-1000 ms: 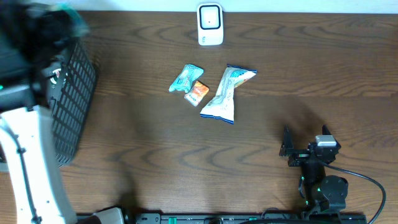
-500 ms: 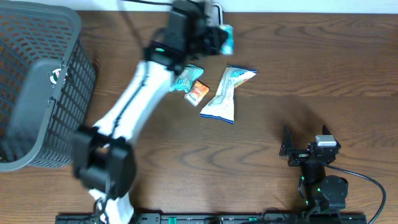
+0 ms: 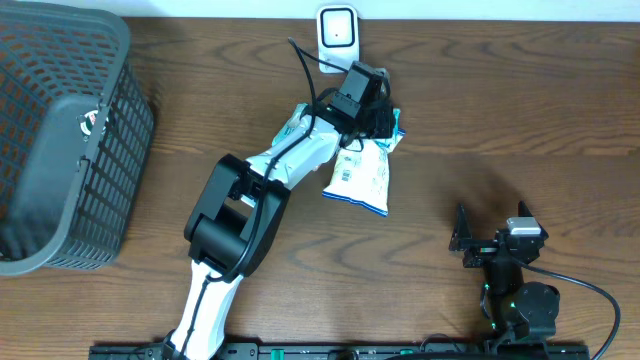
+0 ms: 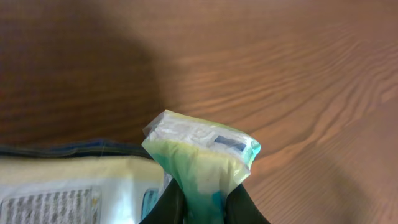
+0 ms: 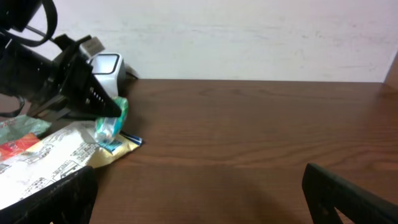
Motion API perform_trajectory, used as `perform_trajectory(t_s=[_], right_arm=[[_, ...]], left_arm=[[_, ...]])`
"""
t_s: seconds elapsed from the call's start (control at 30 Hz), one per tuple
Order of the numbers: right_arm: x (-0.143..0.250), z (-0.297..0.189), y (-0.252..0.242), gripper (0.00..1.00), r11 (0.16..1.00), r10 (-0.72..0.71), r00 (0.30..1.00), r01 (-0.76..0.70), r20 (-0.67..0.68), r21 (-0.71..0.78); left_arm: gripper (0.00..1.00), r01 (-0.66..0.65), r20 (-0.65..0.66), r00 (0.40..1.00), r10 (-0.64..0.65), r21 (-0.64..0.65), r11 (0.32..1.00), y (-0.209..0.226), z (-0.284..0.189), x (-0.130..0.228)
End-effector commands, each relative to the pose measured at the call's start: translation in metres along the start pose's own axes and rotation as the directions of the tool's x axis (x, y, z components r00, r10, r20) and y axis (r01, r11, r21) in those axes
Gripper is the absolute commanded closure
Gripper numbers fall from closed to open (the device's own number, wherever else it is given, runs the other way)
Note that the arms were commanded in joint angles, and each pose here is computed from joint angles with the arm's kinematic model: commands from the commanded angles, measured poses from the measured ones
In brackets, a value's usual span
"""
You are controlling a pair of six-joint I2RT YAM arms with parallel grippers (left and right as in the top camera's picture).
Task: Scan the item barcode
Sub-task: 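Release the green wipes pack on the table right of the white bag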
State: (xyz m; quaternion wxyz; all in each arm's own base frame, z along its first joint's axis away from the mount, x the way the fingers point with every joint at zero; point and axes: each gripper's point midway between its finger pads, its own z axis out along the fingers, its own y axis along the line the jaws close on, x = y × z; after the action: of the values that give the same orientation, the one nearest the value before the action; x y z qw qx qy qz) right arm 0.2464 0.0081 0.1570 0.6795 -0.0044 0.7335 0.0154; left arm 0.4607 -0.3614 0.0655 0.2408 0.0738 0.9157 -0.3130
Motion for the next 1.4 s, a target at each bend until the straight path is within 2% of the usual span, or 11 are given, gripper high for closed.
perform_trajectory(t_s=[0.0, 0.1, 0.2, 0.73, 0.8, 0.83, 0.87, 0.9, 0.97, 1.2, 1.37], right_arm=[[0.001, 0.000, 0.001, 0.01, 1.000, 0.011, 1.000, -0.011, -0.002, -0.002], [0.001, 0.000, 0.001, 0.01, 1.000, 0.011, 1.000, -0.011, -0.002, -0.002], [0.001, 0.000, 0.001, 0.01, 1.000, 0.011, 1.000, -0.011, -0.002, -0.002], [0.001, 0.000, 0.001, 0.01, 1.000, 0.011, 1.000, -0.011, -0.002, -0.002], [0.001, 0.000, 0.001, 0.01, 1.000, 0.011, 1.000, -0.011, -0.002, -0.002], [0.001, 0.000, 0.001, 0.01, 1.000, 0.011, 1.000, -0.011, -0.002, -0.002], [0.001, 0.000, 0.001, 0.01, 1.000, 0.010, 1.000, -0.010, -0.002, -0.002], [0.001, 0.000, 0.001, 0.01, 1.000, 0.011, 1.000, -0.011, -0.002, -0.002], [0.001, 0.000, 0.001, 0.01, 1.000, 0.011, 1.000, -0.011, -0.003, -0.002], [0.001, 0.000, 0.001, 0.01, 1.000, 0.011, 1.000, -0.011, -0.003, -0.002], [0.002, 0.000, 0.001, 0.01, 1.000, 0.011, 1.000, -0.011, -0.004, -0.002]], left_arm=[[0.93, -0.019, 0.078, 0.997, 0.013, 0.067, 0.998, -0.025, -0.023, -0.028], [0.92, -0.093, 0.218, 0.973, 0.077, 0.064, 0.994, -0.039, -0.056, -0.067], [0.92, -0.069, 0.309, 0.949, 0.071, -0.018, 0.997, -0.025, -0.073, -0.092], [0.87, -0.102, 0.253, 0.962, 0.106, -0.029, 0.994, -0.051, -0.038, -0.054], [0.77, -0.098, 0.233, 0.967, 0.104, -0.038, 0.994, -0.045, -0.028, -0.047], [0.68, -0.096, 0.224, 0.969, 0.103, -0.042, 0.994, -0.042, -0.024, -0.044], [0.51, -0.093, 0.214, 0.972, 0.101, -0.048, 0.995, -0.038, -0.019, -0.040], [0.44, -0.092, 0.209, 0.973, 0.101, -0.051, 0.994, -0.036, -0.017, -0.039], [0.38, -0.092, 0.208, 0.973, 0.100, -0.051, 0.995, -0.036, -0.016, -0.038], [0.37, -0.101, 0.235, 0.966, 0.104, -0.027, 0.995, -0.047, -0.030, -0.048], [0.36, -0.090, 0.250, 0.963, 0.099, -0.045, 0.995, -0.053, -0.084, -0.066]])
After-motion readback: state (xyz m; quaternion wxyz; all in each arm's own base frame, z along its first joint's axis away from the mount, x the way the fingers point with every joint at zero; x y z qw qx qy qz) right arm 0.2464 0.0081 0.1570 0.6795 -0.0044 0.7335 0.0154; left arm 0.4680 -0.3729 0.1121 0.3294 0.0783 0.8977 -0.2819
